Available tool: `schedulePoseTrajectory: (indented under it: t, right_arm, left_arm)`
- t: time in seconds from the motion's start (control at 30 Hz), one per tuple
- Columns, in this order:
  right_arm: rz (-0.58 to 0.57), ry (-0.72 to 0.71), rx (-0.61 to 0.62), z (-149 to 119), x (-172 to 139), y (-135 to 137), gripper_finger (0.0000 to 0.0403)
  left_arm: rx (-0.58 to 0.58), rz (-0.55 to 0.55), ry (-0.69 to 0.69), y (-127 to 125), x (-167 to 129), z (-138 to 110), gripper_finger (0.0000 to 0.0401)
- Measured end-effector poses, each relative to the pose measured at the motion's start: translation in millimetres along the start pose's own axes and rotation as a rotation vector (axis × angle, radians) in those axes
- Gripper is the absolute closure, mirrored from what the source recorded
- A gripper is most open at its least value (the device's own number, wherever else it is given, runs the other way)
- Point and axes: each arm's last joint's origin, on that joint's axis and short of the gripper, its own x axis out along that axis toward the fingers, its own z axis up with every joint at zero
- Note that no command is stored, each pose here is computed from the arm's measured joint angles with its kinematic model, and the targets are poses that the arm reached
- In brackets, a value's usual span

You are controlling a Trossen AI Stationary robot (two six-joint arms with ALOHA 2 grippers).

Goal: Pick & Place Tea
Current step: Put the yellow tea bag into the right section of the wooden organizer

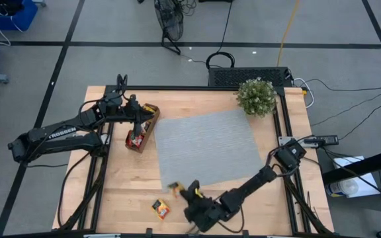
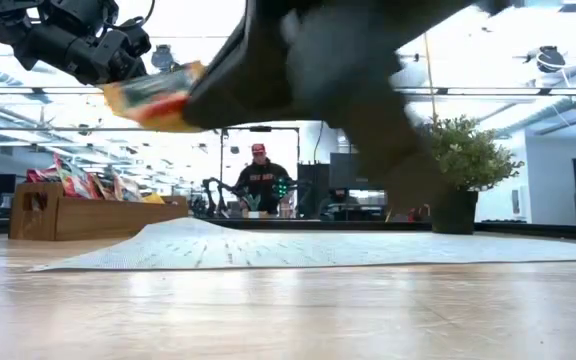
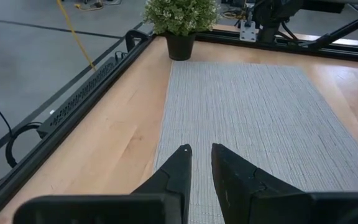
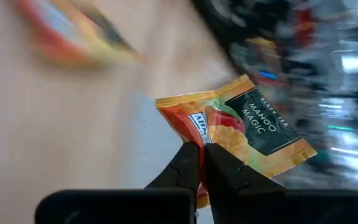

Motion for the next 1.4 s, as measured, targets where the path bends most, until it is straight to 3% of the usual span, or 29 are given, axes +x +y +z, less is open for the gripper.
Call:
schedulePoseTrajectory:
  t: [0.13, 0.33, 0.53, 0.67, 0.87, 1.13, 1.4]
  right_arm:
    - [-0.148, 0.123, -0.127, -13, 25, -22, 0.0399]
    - [-0.201, 0.219, -0.048, -53, 78, -60, 0.0399]
    - [-0.313, 0.085, 0.016, -95, 116, -102, 0.0399]
    - [-0.420, -0.056, 0.038, -111, 123, -128, 0.0400]
    - [-0.494, -0.063, 0.059, -130, 135, -155, 0.0400]
    - [-0.502, -0.097, 0.116, -141, 142, -168, 0.0399]
    - [-0.557, -0.179, 0.097, -133, 145, -190, 0.0399]
  left_arm:
    - [0.000, 0.000, 0.000, 0, 0, 0, 0.0336]
    - [0.047, 0.014, -0.040, 1, 0, 4, 0.0336]
    - [0.044, 0.018, -0.076, 1, 0, 8, 0.0336]
    - [-0.006, 0.016, -0.081, 1, 0, 8, 0.0336]
    - [-0.319, -0.011, -0.091, 0, 0, 9, 0.0336]
    - [-0.442, 0.015, -0.110, 1, 2, 11, 0.0336]
    - [-0.428, -0.033, -0.068, -4, 14, 8, 0.0336]
